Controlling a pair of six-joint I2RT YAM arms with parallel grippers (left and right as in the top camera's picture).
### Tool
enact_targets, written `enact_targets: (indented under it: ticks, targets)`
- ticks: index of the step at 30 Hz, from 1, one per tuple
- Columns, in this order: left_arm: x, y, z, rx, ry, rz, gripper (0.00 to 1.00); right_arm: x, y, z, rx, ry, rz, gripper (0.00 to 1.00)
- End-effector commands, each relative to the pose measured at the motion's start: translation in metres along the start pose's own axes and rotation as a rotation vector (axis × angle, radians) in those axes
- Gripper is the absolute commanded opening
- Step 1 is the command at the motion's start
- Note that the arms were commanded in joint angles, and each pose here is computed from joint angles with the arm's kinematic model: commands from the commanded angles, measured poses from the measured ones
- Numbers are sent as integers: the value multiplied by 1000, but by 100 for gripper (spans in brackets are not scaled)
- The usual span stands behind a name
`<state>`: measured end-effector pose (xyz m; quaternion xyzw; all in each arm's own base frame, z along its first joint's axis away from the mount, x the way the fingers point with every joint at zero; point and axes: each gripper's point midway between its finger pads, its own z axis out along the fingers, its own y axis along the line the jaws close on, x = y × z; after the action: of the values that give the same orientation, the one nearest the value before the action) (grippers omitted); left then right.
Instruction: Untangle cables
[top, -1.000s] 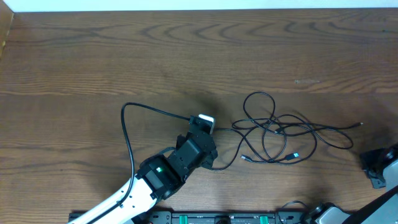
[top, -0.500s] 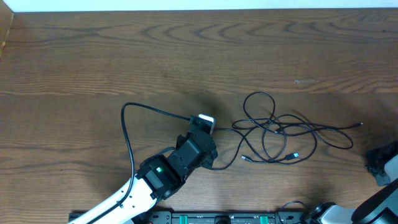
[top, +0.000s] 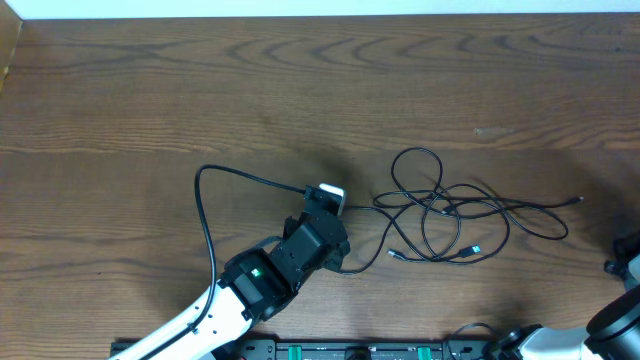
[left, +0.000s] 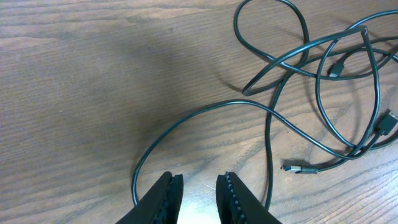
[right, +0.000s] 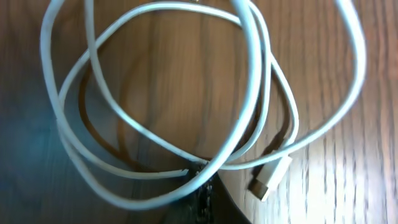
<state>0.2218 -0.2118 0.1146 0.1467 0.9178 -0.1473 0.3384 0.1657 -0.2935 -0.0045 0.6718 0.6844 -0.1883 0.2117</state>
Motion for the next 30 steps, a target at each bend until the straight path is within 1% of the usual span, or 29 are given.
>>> enact_targets:
  ticks: [1, 6, 9, 19, 24, 30]
  targets:
    - [-4, 1, -1, -7, -10, -4, 25, 28, -24, 23, 51, 87, 35, 1]
    - [-4, 1, -1, -7, -10, -4, 24, 5, -31, 35, 58, 46, 100, 1]
    - [-4, 1, -1, -7, -10, -4, 25, -16, -30, 43, 60, 22, 133, 1]
    - [-4, 1, -1, -7, -11, -4, 25, -71, -7, 42, 11, -57, 122, 1]
    - [-5, 1, -1, -7, -11, -4, 25, -79, -5, 37, 28, -25, 110, 1]
    - [-5, 1, -1, -7, -11, -4, 25, -71, -11, 24, 75, 74, 85, 1]
